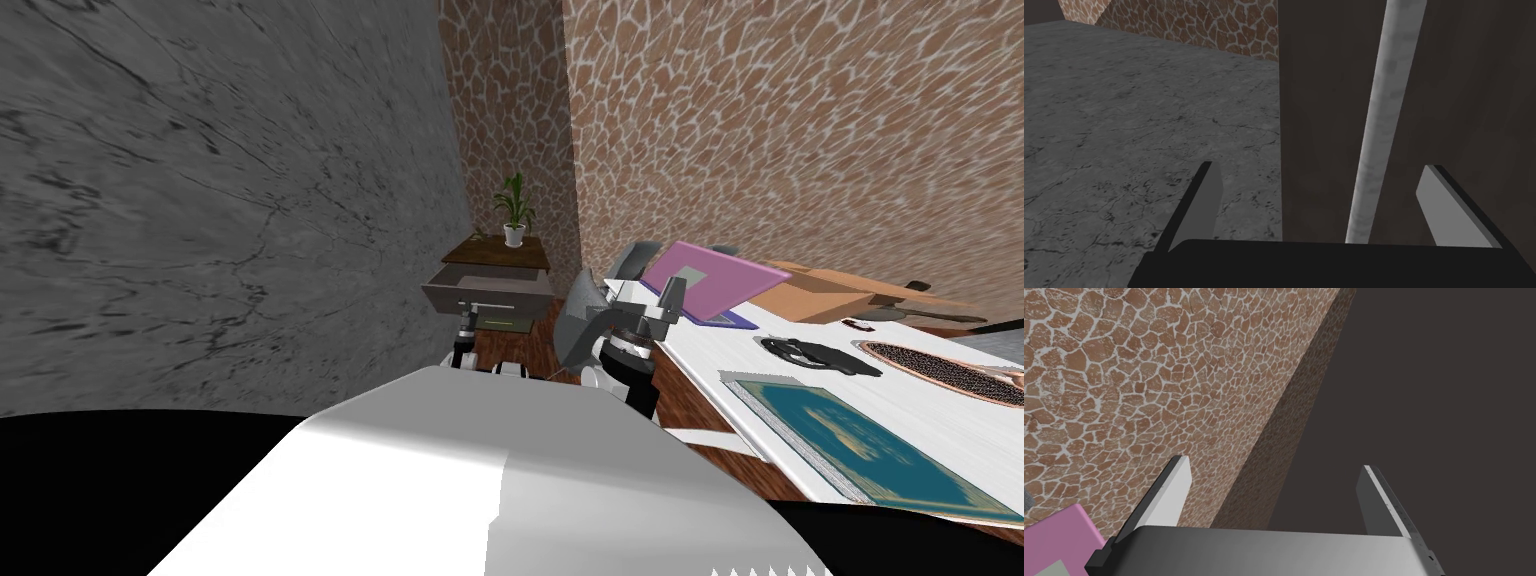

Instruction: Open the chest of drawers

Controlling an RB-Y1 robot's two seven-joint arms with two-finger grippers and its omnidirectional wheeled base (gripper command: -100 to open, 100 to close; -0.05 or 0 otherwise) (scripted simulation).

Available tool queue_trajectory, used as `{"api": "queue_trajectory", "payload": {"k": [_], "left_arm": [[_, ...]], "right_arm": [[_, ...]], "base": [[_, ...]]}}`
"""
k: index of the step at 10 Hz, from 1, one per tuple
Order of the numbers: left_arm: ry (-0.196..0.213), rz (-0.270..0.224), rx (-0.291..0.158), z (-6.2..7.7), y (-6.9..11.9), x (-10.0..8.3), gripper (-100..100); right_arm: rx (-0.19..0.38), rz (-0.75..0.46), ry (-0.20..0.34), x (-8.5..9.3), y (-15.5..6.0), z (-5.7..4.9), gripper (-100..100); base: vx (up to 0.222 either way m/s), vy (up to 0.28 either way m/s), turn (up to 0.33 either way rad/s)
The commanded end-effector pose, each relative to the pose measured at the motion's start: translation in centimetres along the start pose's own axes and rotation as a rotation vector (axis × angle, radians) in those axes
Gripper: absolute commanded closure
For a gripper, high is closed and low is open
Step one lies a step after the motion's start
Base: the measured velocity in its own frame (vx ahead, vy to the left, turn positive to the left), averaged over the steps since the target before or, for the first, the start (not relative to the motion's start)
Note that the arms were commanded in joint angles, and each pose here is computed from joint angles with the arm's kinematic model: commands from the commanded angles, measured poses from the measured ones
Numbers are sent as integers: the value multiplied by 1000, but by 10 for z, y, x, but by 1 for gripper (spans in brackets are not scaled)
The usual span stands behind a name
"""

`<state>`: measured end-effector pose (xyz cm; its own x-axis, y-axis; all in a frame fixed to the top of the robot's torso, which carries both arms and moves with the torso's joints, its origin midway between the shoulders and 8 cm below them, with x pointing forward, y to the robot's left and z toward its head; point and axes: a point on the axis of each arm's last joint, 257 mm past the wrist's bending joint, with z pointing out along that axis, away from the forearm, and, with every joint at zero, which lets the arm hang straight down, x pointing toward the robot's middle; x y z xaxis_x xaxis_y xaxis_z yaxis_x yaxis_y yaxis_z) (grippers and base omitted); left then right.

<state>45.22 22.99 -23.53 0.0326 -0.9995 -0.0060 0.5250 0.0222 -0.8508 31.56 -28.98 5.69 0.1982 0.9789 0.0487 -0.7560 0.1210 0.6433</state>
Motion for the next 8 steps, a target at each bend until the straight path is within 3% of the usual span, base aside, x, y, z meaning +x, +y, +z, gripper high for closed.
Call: {"api": "queue_trajectory", "payload": {"k": [1, 7, 8], "left_arm": [[5, -4, -5, 23, 1, 2, -100], [21, -16, -5, 81, -5, 14, -100], [19, -15, -31, 70, 3, 14, -100]], "right_arm": [[0, 0, 0, 0, 0, 0, 0], [0, 0, 0, 0, 0, 0, 0], [0, 0, 0, 0, 0, 0, 0]], "base": [[-41, 2, 32], [-69, 3, 29], [-23, -3, 1]]}}
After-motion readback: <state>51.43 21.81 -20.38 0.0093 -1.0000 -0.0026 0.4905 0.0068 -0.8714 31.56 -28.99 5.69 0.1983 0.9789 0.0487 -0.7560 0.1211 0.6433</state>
